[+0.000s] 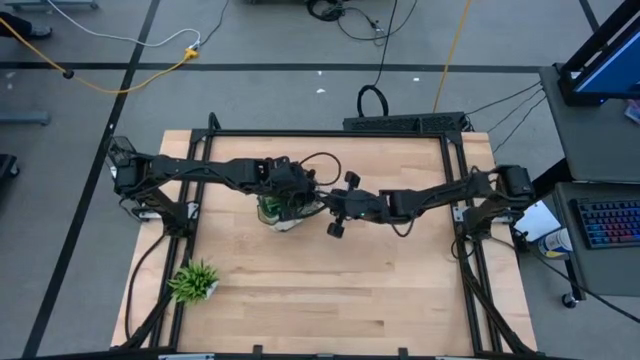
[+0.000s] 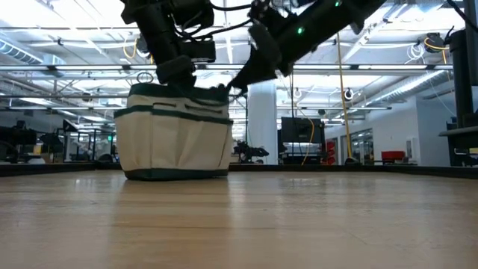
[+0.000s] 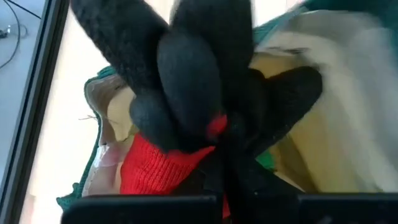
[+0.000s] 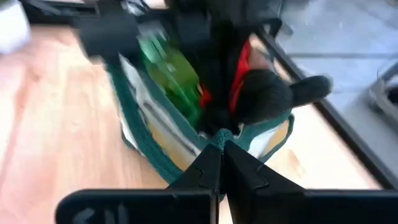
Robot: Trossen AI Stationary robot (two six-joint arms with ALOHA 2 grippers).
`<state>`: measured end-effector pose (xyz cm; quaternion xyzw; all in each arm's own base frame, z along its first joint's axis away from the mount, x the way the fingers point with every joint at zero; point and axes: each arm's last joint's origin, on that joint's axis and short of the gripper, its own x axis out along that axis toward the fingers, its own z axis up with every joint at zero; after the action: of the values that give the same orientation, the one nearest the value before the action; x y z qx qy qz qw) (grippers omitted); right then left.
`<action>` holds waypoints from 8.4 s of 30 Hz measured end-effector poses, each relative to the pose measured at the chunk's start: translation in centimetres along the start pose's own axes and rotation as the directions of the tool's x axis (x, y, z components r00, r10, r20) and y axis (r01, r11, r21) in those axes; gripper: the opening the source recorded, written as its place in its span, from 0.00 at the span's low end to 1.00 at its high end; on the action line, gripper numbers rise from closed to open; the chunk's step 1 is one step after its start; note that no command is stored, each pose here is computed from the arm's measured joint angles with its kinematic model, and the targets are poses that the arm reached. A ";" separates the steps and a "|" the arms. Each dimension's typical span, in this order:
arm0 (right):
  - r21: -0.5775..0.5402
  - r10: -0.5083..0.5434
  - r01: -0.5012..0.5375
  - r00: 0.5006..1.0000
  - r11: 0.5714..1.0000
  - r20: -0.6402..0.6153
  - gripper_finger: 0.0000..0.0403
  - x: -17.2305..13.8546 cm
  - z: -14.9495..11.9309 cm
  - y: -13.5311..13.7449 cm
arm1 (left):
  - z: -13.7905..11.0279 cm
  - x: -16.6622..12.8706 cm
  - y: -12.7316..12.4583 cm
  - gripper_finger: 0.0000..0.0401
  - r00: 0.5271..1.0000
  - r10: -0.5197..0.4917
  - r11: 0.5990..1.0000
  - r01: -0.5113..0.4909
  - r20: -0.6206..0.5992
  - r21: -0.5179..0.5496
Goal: Pick & Place Garden tools in Gardening bag
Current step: Put the red gloves into the gardening bag, then return to Home Position
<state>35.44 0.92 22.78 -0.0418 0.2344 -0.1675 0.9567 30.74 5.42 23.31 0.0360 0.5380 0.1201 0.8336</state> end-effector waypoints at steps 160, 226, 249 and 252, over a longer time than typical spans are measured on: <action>-0.012 -0.026 0.026 1.000 1.000 -0.016 0.08 -2.3 -0.5 -0.1 | 1.6 -4.1 -1.5 0.28 0.945 -0.134 0.991 0.122 0.297 0.058; -0.035 0.116 -0.111 0.945 0.993 0.306 0.00 -19.8 4.8 -4.6 | -16.6 -22.8 1.7 0.04 0.675 0.047 0.996 0.026 0.736 -0.088; -0.079 0.260 -0.250 0.876 0.965 0.407 0.00 -22.2 -3.0 -6.5 | -20.9 -17.8 0.3 0.04 0.433 -0.110 0.993 0.009 0.895 0.117; -0.068 0.256 -0.252 0.865 0.965 0.432 0.00 -22.5 -4.4 -6.9 | -21.0 -16.9 0.0 0.04 0.394 -0.127 0.991 0.007 0.910 0.135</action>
<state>12.55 2.11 29.70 -0.0513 0.0177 -0.0254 0.9982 5.11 -0.05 29.55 0.1197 -0.0014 0.0175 0.9927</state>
